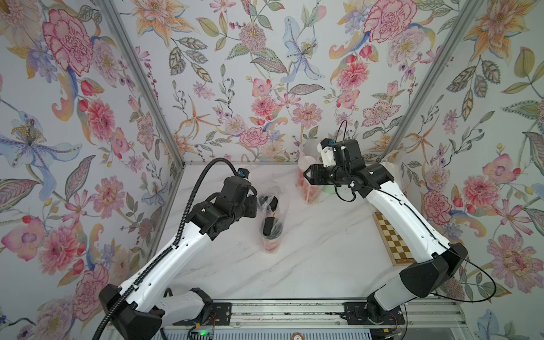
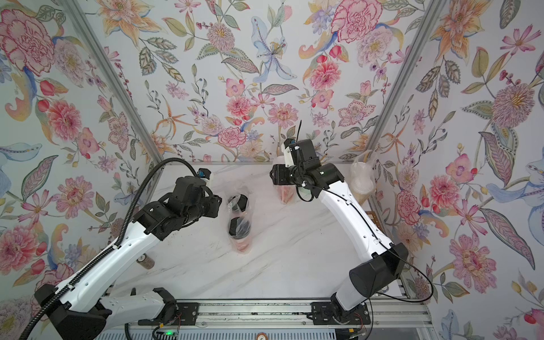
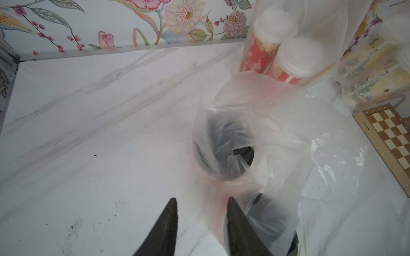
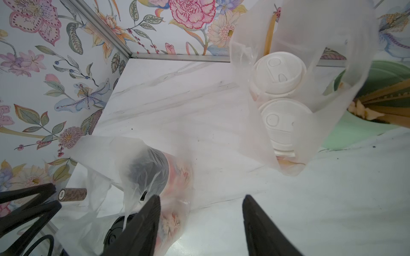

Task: Pack milk tea into plastic carrier bags
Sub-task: Adjust the plastic carrier bag at the center of the board.

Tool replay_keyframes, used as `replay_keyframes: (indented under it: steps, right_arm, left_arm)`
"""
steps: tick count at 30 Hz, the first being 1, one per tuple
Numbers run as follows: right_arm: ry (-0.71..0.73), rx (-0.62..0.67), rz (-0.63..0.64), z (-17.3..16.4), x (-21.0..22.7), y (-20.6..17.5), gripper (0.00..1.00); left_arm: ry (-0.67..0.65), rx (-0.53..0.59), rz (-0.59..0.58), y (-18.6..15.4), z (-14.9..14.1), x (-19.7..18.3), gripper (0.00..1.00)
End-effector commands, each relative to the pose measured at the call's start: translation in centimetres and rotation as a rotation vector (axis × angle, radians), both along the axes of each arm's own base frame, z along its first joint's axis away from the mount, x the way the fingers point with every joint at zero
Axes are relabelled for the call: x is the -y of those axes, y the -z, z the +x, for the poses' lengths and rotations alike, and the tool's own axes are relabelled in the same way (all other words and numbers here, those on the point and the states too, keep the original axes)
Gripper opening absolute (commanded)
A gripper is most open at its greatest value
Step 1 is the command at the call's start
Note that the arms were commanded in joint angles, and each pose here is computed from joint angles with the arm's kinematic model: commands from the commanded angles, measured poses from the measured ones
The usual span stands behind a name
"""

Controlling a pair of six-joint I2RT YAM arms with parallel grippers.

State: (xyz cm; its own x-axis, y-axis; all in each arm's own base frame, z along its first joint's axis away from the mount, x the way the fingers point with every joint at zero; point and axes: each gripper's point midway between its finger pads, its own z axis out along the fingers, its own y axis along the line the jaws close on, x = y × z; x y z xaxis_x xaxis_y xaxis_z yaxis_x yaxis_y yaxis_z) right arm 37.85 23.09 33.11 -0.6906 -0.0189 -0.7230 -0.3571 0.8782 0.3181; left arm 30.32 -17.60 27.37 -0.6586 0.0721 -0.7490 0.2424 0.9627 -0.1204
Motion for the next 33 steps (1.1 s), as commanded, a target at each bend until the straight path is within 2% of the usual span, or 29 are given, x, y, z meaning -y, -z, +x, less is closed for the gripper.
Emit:
replay_keyframes:
  steps: [1, 3, 5, 9, 13, 16, 19, 26, 33]
  right_arm:
    - [-0.002, 0.013, -0.004, -0.8, 1.2, -0.7, 0.61]
    - [0.007, 0.014, -0.002, -0.8, 1.6, -0.7, 0.61]
    - [0.012, 0.018, 0.001, -0.9, 2.0, -1.0, 0.61]
    - [0.024, 0.023, 0.006, -1.0, 2.6, -1.2, 0.61]
    - [0.025, 0.028, 0.01, -1.0, 2.9, -1.4, 0.61]
    - [0.029, 0.031, 0.014, -1.0, 3.1, -1.6, 0.61]
    - [0.034, 0.032, 0.014, -1.1, 3.3, -1.6, 0.61]
    - [0.036, 0.038, 0.014, -1.5, 4.0, -1.8, 0.61]
    - [0.039, 0.048, 0.013, -1.6, 4.8, -2.0, 0.61]
  left_arm:
    - [0.002, -0.005, -0.069, 0.2, 0.0, 0.3, 0.26]
    - [0.004, 0.003, -0.101, 0.0, 0.0, 0.2, 0.2]
    - [-0.006, 0.005, -0.128, -0.4, -0.2, -0.2, 0.2]
    - [-0.002, 0.064, -0.206, -3.0, -0.2, -0.1, 0.29]
    - [0.008, 0.08, -0.242, -5.0, 0.5, 0.8, 0.46]
    - [0.017, 0.087, -0.252, -5.8, 1.1, 1.8, 0.49]
    - [0.052, 0.079, -0.211, -6.1, 1.3, 3.6, 0.52]
    - [0.069, 0.019, -0.012, -4.9, 1.3, 5.8, 0.6]
    - [0.013, -0.032, 0.141, -2.8, 1.8, 5.8, 0.6]
